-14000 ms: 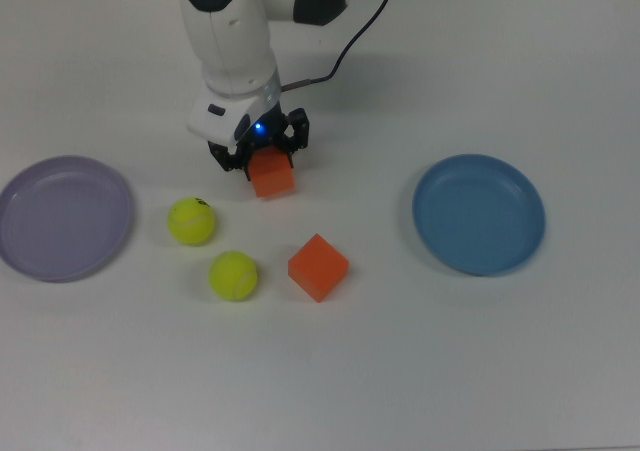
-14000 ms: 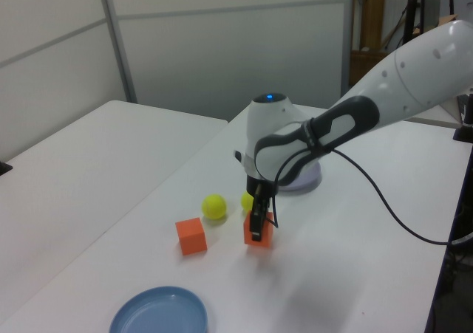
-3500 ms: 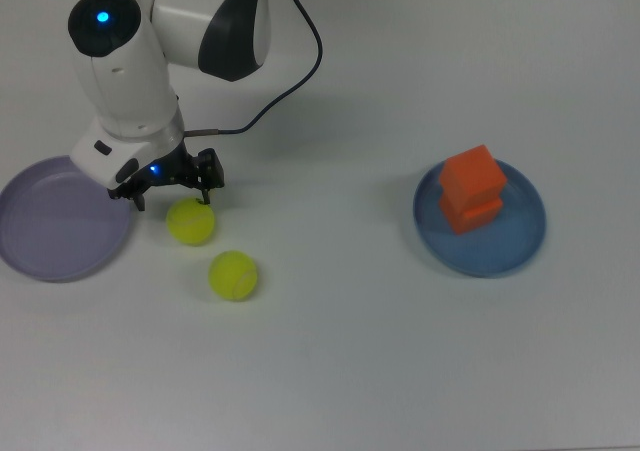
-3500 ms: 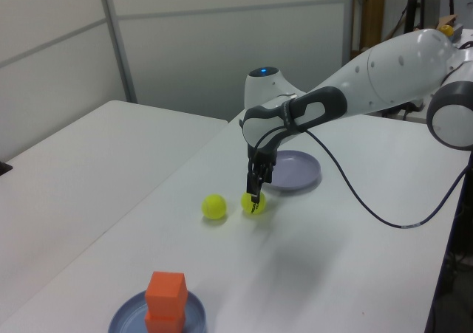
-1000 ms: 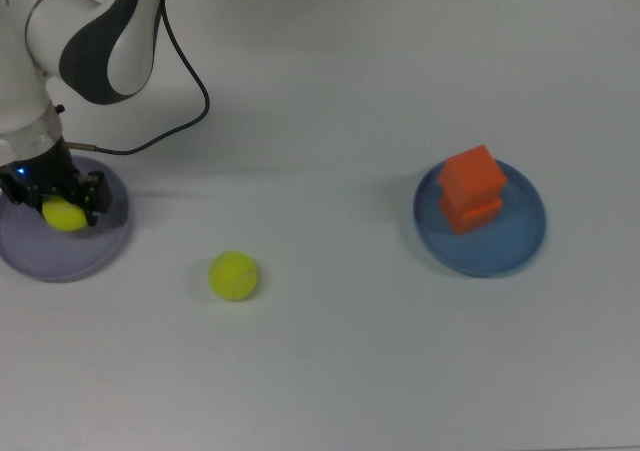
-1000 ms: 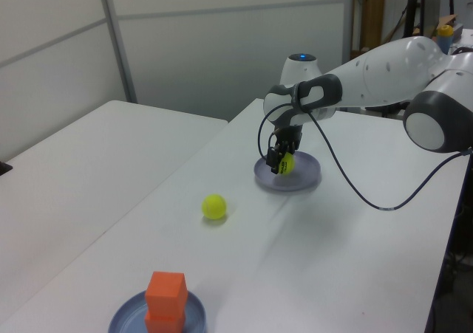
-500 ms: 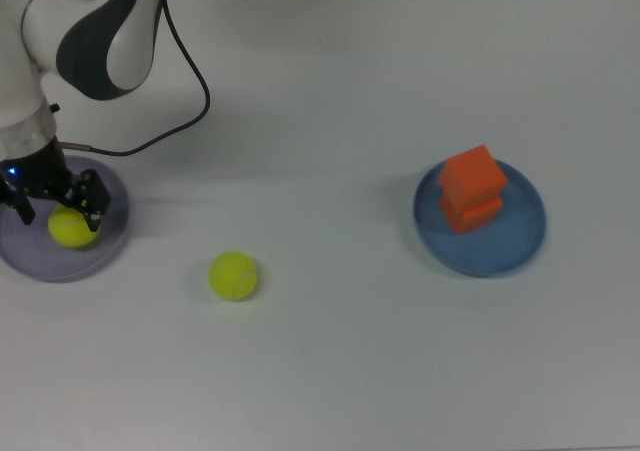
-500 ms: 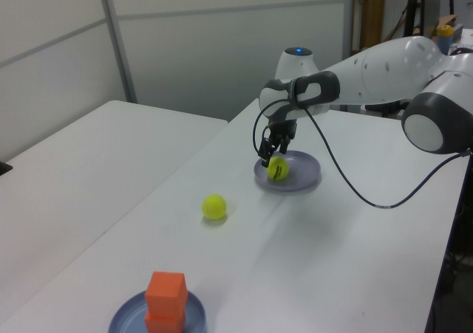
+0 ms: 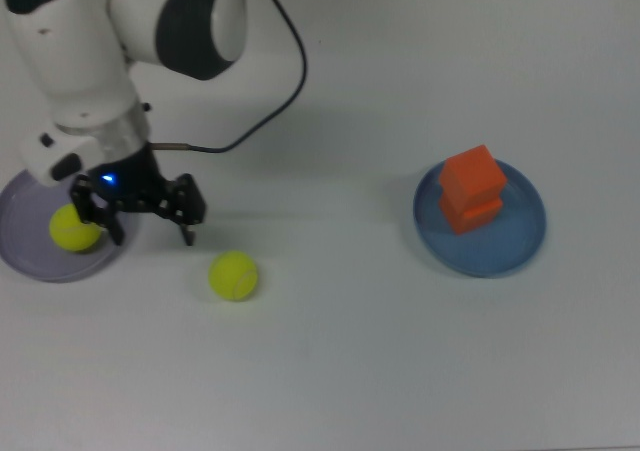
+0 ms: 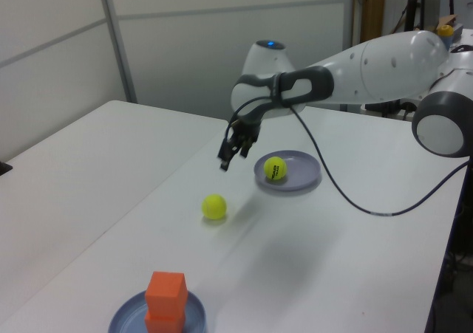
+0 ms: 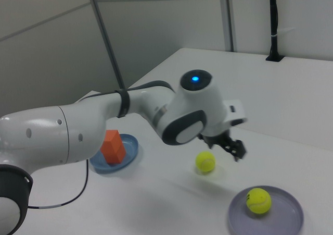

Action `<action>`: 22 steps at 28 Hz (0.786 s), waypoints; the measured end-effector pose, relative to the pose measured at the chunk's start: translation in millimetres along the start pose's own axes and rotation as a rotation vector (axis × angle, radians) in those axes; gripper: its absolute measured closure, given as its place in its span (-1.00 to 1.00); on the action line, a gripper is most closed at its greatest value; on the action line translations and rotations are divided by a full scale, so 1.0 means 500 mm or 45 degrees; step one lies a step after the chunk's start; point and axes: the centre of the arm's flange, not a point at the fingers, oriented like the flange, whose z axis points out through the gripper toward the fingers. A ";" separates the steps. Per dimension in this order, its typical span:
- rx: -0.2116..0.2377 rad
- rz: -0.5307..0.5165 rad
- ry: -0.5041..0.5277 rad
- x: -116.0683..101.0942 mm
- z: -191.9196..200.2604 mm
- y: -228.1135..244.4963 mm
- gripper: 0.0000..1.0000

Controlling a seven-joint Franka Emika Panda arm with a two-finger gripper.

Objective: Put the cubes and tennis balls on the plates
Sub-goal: 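Move to the other tennis ball and grasp it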

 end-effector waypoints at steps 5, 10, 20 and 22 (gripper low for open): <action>0.046 -0.013 -0.025 -0.002 0.028 -0.077 -1.00; 0.072 -0.036 -0.056 -0.009 0.060 -0.129 -1.00; 0.040 -0.067 -0.093 -0.022 0.123 -0.138 -1.00; 0.031 -0.067 -0.076 -0.021 0.132 -0.136 -1.00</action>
